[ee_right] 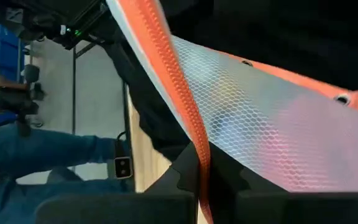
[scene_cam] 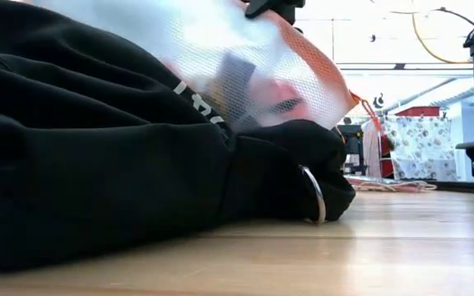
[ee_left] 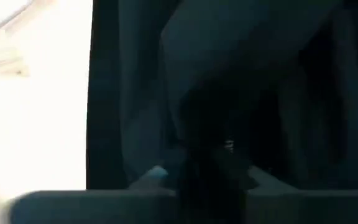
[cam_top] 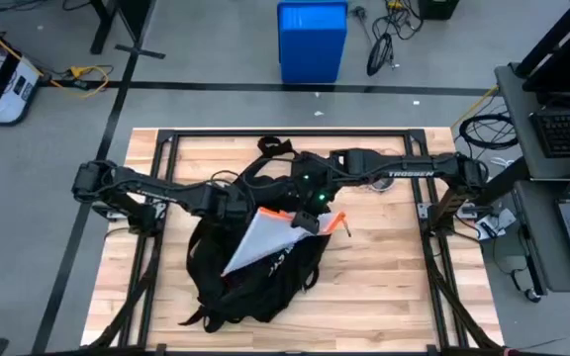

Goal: Unpack backpack
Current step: Put the orange zip bag into the black backpack

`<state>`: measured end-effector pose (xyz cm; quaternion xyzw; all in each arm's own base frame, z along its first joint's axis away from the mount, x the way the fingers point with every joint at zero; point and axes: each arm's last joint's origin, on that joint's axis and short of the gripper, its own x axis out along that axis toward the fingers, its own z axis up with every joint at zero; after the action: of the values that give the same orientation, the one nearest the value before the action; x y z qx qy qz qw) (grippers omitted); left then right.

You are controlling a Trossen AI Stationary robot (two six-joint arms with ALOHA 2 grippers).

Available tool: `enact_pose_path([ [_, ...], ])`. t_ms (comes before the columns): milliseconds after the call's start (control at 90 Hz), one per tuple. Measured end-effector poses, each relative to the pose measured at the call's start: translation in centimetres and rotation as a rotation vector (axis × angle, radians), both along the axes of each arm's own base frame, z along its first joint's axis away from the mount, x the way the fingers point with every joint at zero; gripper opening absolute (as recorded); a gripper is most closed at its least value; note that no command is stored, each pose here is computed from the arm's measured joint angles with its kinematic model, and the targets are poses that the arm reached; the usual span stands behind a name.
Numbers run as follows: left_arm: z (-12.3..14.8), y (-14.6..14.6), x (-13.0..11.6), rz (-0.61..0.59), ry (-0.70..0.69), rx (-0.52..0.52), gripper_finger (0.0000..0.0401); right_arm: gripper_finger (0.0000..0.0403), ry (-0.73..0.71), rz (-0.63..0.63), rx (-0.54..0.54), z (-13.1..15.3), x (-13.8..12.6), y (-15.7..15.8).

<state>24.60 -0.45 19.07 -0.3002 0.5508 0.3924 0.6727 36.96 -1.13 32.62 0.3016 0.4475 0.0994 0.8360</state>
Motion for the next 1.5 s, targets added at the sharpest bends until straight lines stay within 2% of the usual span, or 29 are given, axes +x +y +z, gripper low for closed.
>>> enact_pose_path([
  [167, 2.8, 0.1, 0.4, -0.02, -0.111, 0.0, 0.0003, 0.0, -0.078, 0.063, -0.077, 0.0, 0.5, -0.1],
  [378, 6.8, 0.1, 0.3, -0.029, -0.269, 0.011, 0.0, 0.0, -0.072, 0.122, -0.125, -1.5, 1.4, -0.2],
  [611, 10.7, 0.1, 0.9, -0.123, -0.393, 0.05, 0.0, 0.0, -0.088, 0.141, -0.189, -3.7, 3.2, -0.4],
  [711, 12.1, 0.1, 1.4, -0.17, -0.45, 0.05, 0.0, 0.0, -0.111, 0.117, -0.177, -4.2, 4.0, -0.5],
  [844, 13.6, 0.0, 1.7, -0.171, -0.516, 0.053, 0.0, 0.0, -0.094, 0.053, -0.12, -4.7, 4.5, -1.1],
  [1022, 14.0, 0.1, 1.8, -0.192, -0.525, 0.063, 0.0, 0.0, 0.011, -0.045, -0.036, -5.6, 4.4, -2.1],
  [1233, 14.0, 0.1, 1.7, -0.194, -0.519, 0.062, 0.0, 0.0006, -0.004, -0.124, -0.011, -5.3, 4.6, -3.5],
  [1344, 13.9, 0.1, 1.6, -0.193, -0.505, 0.065, 0.0, 0.0036, 0.022, -0.117, 0.006, -5.5, 4.3, -3.7],
  [1500, 13.5, 0.1, 1.0, -0.208, -0.424, 0.068, 0.0, 0.0107, 0.031, -0.096, -0.002, -5.3, 4.1, -3.0],
])
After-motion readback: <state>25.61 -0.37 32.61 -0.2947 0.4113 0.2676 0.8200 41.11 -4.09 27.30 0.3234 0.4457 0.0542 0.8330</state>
